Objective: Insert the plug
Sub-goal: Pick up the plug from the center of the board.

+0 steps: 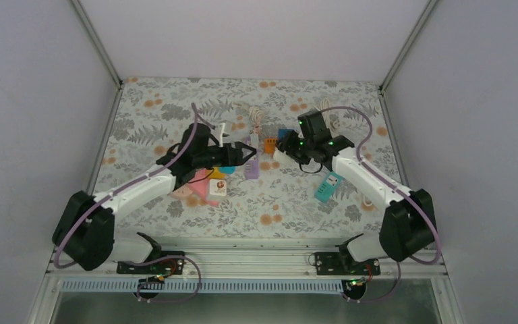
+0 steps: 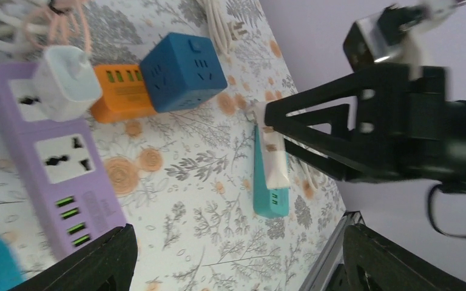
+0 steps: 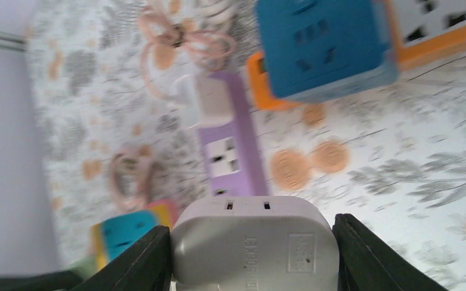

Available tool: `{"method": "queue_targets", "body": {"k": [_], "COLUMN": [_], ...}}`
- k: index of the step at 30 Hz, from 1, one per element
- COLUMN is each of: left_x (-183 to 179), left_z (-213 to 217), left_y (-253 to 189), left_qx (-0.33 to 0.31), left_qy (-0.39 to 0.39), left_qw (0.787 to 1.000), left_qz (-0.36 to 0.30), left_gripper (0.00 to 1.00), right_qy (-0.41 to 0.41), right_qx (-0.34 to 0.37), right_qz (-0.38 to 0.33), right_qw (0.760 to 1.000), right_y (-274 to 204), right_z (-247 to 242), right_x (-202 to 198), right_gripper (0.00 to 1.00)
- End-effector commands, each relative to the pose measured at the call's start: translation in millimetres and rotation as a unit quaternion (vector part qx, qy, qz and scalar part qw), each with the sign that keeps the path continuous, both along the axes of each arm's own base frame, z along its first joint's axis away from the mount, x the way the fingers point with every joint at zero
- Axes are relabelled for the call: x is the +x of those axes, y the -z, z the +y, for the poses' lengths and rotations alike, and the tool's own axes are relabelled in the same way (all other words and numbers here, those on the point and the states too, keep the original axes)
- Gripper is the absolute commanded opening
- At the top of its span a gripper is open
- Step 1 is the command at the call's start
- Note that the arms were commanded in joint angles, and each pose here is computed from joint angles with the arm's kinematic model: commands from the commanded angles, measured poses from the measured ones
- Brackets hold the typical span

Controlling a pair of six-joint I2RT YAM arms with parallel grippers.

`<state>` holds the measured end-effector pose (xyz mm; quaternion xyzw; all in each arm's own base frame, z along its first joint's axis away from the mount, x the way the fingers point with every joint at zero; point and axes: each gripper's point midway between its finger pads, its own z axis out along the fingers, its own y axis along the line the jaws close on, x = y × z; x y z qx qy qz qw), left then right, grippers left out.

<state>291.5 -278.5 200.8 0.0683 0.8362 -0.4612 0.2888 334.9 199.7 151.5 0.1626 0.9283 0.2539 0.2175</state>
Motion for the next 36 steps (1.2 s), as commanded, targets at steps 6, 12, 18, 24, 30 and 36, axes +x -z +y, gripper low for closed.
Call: {"method": "queue_targets", "body": {"k": [6,12,18,24,30,36], "left_x": [6.6,8.1,6.8,5.1,-4.3,-29.0], "left_z": [-58.4,-62.2,-71.6,-75.3,-73.9,-68.3], "left_y": [-25.0,-26.6,-25.7,-14.9,-36.8,-103.0], "left_qx": [-0.07,-0.091,-0.094,-0.041,-0.057,-0.143], "left_qy": [0.035,0.021,0.02,0.003,0.025,0.109], "left_qw": [0.997,0.996,0.995,0.999,0.998,0.984], "left_qz": [-0.018,-0.003,0.01,0.027,0.018,0.007], "left_gripper": [0.7,0.62,0.46,0.12,0.02,0.02], "right_qy": [-0.04,-0.052,-0.058,-0.049,-0.05,-0.109], "right_qx": [0.18,0.197,0.198,0.197,0.205,0.263], "right_qz": [-0.017,-0.027,-0.028,-0.015,-0.066,-0.214], "right_qw": [0.983,0.979,0.978,0.979,0.975,0.935], "right_y": [-64.2,-72.7,-71.5,-67.0,-87.9,-149.9], "right_z": [48.8,53.4,57.8,56.4,49.0,45.6], "right_x": [-20.3,-24.9,-25.9,-27.6,-27.5,-44.8], "right_gripper": [0.52,0.53,0.53,0.56,0.81,0.9]}}
